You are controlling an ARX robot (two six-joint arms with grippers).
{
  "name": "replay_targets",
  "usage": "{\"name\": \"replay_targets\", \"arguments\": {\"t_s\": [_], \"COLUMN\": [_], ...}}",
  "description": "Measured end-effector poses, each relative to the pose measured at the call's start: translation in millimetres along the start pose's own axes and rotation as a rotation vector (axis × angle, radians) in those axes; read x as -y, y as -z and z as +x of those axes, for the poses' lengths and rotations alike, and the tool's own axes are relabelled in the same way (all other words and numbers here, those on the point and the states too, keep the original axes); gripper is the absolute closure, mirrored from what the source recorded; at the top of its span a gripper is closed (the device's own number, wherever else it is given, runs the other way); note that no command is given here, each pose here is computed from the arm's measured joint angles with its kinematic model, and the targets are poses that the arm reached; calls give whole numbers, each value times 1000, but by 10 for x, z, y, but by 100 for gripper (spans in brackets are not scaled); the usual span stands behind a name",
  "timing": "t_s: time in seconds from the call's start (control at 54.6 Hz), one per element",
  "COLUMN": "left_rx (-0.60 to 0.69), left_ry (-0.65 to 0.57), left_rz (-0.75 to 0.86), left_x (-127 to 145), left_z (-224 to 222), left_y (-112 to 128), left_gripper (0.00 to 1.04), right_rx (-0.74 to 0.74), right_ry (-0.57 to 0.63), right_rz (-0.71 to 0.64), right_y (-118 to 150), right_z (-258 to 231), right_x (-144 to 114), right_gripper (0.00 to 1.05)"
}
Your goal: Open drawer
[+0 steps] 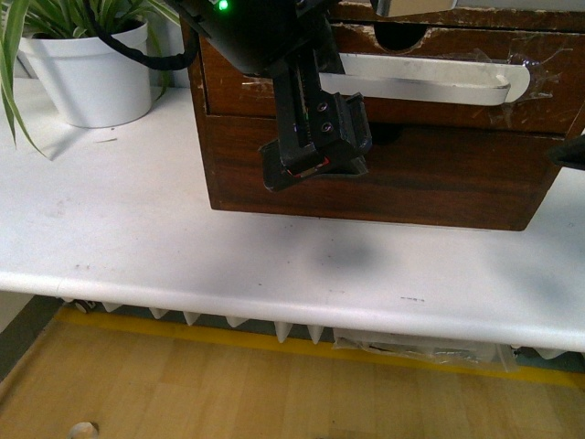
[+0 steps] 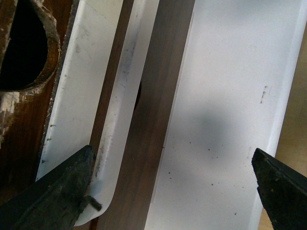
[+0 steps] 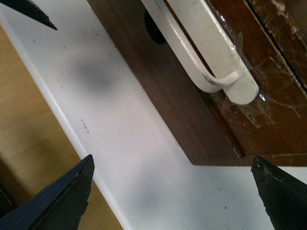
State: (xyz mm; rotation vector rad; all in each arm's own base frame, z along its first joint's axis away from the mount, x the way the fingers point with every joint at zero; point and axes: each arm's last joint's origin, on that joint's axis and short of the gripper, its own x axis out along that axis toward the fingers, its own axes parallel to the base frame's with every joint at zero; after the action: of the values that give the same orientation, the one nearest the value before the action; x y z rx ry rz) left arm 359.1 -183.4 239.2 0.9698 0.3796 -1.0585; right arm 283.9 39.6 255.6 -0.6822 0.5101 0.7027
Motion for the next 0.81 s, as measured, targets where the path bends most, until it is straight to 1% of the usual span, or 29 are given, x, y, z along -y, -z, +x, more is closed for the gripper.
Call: {"name": "replay_targets", "arguments": {"t_s": [0.183,0.403,0.807], "left_rx": [6,20,22], "left_ry": [28,30,42], "left_rz": [3,-6,-21], "left_x": [-15,-34,-40], "left_z": [-20,-31,-41], "left_y": [-7,20,56], "left_gripper": [6,6,6], "right_rx": [13,23,14], "right_ry": [-35,-87,-82], "right_rz": [-26,-49,-62], "right_y": [-137,-284,-291], "right_z": [217,510,675], "right_x": [44,-4,-13], "right_gripper": [9,9,9]}}
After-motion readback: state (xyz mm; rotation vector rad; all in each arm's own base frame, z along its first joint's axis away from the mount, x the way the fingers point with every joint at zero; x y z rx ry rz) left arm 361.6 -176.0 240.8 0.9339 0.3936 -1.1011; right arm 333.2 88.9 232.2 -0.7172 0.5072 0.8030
